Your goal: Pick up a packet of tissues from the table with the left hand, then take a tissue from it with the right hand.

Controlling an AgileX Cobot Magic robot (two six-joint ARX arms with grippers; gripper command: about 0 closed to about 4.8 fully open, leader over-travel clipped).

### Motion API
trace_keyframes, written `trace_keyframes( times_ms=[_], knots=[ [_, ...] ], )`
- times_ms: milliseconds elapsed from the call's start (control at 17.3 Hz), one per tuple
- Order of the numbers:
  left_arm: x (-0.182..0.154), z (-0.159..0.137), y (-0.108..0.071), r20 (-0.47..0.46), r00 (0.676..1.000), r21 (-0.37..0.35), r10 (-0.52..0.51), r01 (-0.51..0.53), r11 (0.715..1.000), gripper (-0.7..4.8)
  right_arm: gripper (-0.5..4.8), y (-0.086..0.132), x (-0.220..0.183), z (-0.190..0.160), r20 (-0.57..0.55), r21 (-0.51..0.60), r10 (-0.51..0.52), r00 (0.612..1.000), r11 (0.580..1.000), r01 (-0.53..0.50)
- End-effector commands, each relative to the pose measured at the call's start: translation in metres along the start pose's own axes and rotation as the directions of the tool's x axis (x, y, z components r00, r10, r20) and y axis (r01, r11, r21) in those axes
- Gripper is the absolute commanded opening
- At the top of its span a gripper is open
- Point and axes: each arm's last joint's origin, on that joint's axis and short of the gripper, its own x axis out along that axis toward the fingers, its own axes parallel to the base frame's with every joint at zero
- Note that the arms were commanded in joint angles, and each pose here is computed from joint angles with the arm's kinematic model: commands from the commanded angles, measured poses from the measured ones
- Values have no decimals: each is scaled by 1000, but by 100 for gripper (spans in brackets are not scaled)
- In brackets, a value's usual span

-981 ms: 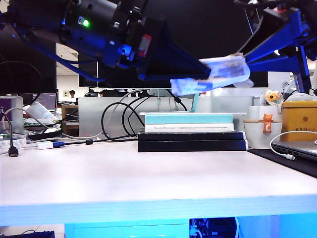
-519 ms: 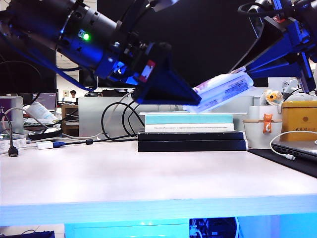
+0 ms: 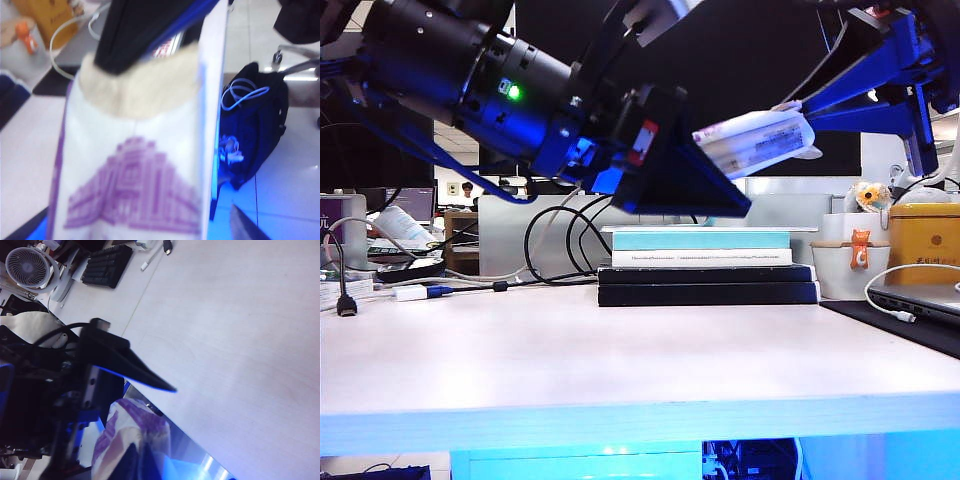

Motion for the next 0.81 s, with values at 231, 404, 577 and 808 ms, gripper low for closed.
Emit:
trace_keyframes(
  times_ms=[231,404,577,808],
  knots=[
    [-1,14,4,132,991,2,12,-12,1000,226,-1,1,0,0,-12,2,26,1000,1000,-26],
    [-1,14,4,133,991,6,10,-11,1000,169,18,2,0,0,-11,-3,34,999,999,-34],
    [-1,14,4,130,992,9,9,-10,1000,168,140,2,0,2,4,-19,27,1000,999,-27],
    [-1,8,1,73,997,10,-12,11,1000,168,139,4,-1,7,41,-17,35,999,999,-34]
  ],
)
